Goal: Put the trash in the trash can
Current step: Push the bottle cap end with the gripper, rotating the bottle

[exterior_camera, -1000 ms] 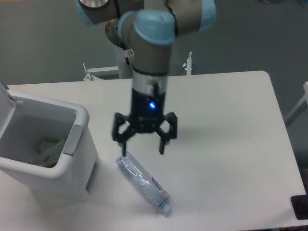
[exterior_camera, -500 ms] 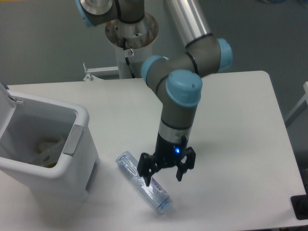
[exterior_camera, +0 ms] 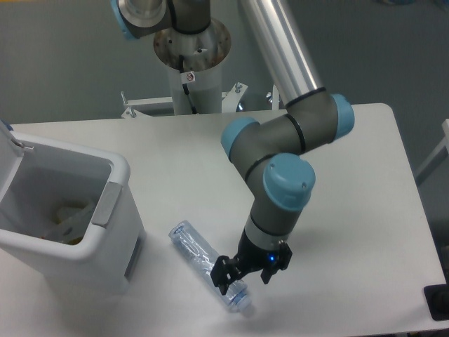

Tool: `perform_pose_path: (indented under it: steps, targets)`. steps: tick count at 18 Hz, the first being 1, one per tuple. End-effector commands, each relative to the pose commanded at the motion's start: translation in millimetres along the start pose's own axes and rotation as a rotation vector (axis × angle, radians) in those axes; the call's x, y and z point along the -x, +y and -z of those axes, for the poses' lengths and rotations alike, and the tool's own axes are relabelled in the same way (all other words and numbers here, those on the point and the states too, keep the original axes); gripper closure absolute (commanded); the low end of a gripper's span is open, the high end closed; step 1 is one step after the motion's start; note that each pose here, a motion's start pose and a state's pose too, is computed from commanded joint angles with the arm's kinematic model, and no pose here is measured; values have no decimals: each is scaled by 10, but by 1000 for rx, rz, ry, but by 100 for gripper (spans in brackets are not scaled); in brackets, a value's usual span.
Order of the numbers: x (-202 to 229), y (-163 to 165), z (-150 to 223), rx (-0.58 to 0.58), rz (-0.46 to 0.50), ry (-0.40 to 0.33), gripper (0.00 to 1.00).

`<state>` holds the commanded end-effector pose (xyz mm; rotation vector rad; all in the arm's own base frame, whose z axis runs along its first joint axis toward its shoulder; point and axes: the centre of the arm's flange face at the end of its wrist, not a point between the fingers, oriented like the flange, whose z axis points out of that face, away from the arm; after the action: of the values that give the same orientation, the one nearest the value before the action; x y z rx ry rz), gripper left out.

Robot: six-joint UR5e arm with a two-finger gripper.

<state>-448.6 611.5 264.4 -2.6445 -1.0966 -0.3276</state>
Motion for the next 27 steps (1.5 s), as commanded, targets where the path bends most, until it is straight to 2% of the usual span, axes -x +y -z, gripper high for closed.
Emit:
perform_pose_path:
  steps: [6,9,16,21,27]
  targets:
    - [168,-99,-399,100,69,-30,1]
    - [299,-151,-634,129,98,-93,1]
    - [333,-165,-731,137,107,-95,4]
    - [261,-107,-781,161,102,-95,20]
    - [195,-53,-805,189,100,-96,45]
